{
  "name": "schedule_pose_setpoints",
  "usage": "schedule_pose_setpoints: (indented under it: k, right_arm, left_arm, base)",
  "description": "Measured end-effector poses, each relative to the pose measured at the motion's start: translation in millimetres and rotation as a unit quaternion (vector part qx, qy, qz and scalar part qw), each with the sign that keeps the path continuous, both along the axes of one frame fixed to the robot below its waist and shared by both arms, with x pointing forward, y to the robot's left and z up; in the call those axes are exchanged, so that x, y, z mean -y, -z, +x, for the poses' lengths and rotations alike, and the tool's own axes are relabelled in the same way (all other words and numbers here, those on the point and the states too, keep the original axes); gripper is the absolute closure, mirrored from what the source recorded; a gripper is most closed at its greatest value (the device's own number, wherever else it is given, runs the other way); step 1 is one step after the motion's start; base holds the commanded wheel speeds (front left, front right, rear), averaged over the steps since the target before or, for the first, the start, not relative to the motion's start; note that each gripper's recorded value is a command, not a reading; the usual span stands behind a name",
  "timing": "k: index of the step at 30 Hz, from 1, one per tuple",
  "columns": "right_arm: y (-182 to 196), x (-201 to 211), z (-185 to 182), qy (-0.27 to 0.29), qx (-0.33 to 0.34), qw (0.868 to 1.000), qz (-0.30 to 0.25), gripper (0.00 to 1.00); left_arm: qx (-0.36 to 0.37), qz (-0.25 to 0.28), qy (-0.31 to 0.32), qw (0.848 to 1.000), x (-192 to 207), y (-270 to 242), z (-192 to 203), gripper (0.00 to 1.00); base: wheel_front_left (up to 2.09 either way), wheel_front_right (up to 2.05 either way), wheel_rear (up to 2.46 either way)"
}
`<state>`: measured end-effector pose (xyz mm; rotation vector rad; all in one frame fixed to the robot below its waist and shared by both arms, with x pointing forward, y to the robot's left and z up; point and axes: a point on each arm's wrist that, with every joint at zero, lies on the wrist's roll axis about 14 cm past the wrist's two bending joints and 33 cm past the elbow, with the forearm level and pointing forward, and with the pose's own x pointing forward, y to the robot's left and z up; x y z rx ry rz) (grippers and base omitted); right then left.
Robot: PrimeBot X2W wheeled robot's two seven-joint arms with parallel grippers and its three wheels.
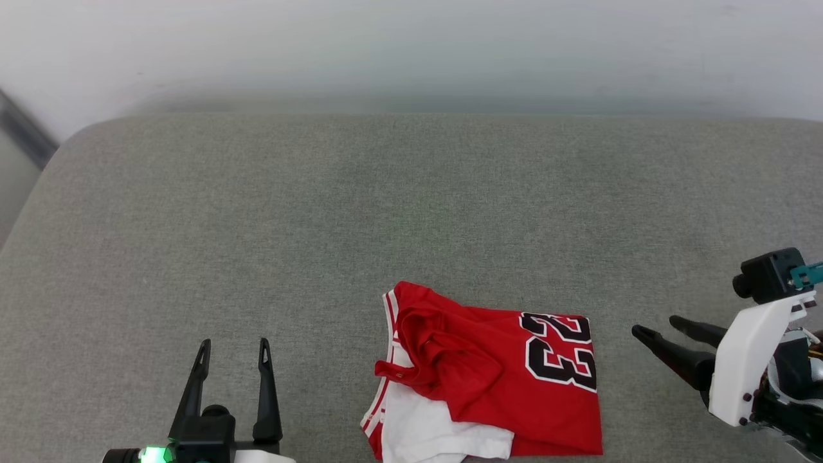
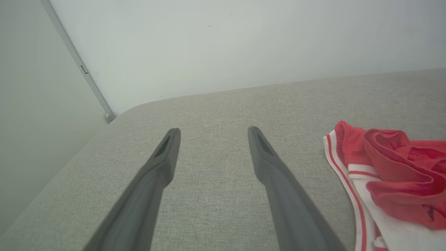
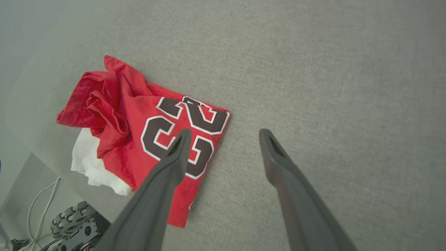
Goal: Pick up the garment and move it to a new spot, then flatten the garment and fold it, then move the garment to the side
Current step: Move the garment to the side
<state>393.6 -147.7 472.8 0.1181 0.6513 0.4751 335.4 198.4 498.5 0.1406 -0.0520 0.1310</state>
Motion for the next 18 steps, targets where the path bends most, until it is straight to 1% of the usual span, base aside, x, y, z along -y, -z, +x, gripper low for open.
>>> schedule_pose_setpoints:
  k: [3, 6, 12, 15, 18]
  right_arm:
    - [20.1, 0.8, -9.3, -0.002, -0.081, 0.996, 0.026, 0.00]
    - [38.7, -4.7, -17.0, -0.004, -0.143, 0.988, 0.055, 0.00]
    - [71.4, -27.1, -20.8, -0.008, -0.220, 0.971, 0.092, 0.00]
    - [83.8, -43.4, -18.2, -0.015, -0.242, 0.964, 0.106, 0.00]
    - [95.1, -57.3, -15.4, -0.029, -0.257, 0.960, 0.103, 0.00]
  left_arm:
    - [-0.001, 0.000, 0.000, 1.000, -0.2, 0.9, 3.9, 0.00]
    - [-0.002, 0.000, -0.003, 1.000, -2.5, 1.5, 7.8, 0.00]
    - [-0.010, 0.000, -0.009, 1.000, -6.3, 6.4, 14.4, 0.00]
    - [-0.016, 0.001, -0.013, 1.000, -8.5, 10.1, 17.8, 0.00]
    - [-0.022, 0.003, -0.017, 1.000, -11.1, 13.6, 21.2, 0.00]
  base:
    - [0.00, 0.00, 0.00]
    - [0.00, 0.00, 0.00]
    - [0.00, 0.00, 0.00]
    - [0.00, 0.00, 0.00]
    - [0.00, 0.00, 0.00]
